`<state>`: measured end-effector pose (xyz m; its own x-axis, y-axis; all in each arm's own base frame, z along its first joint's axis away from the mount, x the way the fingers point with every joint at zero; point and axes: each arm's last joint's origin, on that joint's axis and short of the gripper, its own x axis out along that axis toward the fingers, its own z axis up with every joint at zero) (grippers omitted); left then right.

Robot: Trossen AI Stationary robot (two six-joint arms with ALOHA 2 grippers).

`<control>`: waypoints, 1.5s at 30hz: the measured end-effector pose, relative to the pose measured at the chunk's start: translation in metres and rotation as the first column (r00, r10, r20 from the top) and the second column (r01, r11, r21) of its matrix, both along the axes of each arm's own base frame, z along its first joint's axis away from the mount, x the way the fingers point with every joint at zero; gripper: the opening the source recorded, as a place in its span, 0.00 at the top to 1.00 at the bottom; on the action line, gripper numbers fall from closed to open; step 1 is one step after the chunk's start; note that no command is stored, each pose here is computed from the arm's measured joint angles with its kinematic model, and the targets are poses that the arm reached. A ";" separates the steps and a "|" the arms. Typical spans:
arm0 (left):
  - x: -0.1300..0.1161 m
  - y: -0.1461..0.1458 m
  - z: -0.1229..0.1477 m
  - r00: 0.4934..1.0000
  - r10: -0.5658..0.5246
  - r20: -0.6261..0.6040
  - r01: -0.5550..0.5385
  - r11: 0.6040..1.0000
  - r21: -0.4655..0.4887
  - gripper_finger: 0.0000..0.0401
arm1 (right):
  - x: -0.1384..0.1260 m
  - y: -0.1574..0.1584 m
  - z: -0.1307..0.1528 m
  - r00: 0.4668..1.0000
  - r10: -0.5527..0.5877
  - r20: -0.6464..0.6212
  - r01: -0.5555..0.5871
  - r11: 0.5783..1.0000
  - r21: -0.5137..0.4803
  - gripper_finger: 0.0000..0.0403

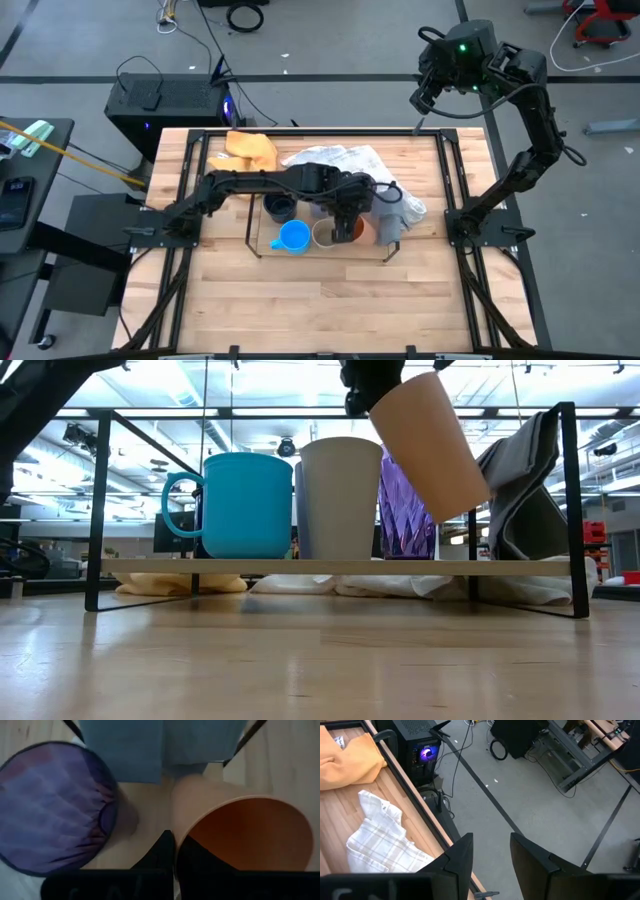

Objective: Stack small to large cups/mugs on shelf
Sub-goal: Put the orange cup on the shelf

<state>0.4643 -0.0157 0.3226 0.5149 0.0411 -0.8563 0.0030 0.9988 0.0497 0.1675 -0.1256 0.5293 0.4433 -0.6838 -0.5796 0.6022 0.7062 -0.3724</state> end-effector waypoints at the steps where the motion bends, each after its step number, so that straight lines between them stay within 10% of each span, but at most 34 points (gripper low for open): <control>1: 0.000 0.000 -0.001 1.000 0.000 -0.002 0.000 1.000 0.000 0.98 | 0.000 0.000 0.000 1.000 0.000 0.000 0.000 1.000 0.000 0.66; 45: 0.008 0.000 -0.016 0.999 -0.027 -0.030 0.027 1.000 0.004 0.98 | 0.000 0.000 0.000 1.000 0.001 -0.001 -0.001 1.000 -0.001 0.66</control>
<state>0.4724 -0.0154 0.3071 0.4901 0.0312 -0.8711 0.0313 0.9981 0.0533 0.1674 -0.1256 0.5293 0.4433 -0.6838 -0.5796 0.6012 0.7064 -0.3735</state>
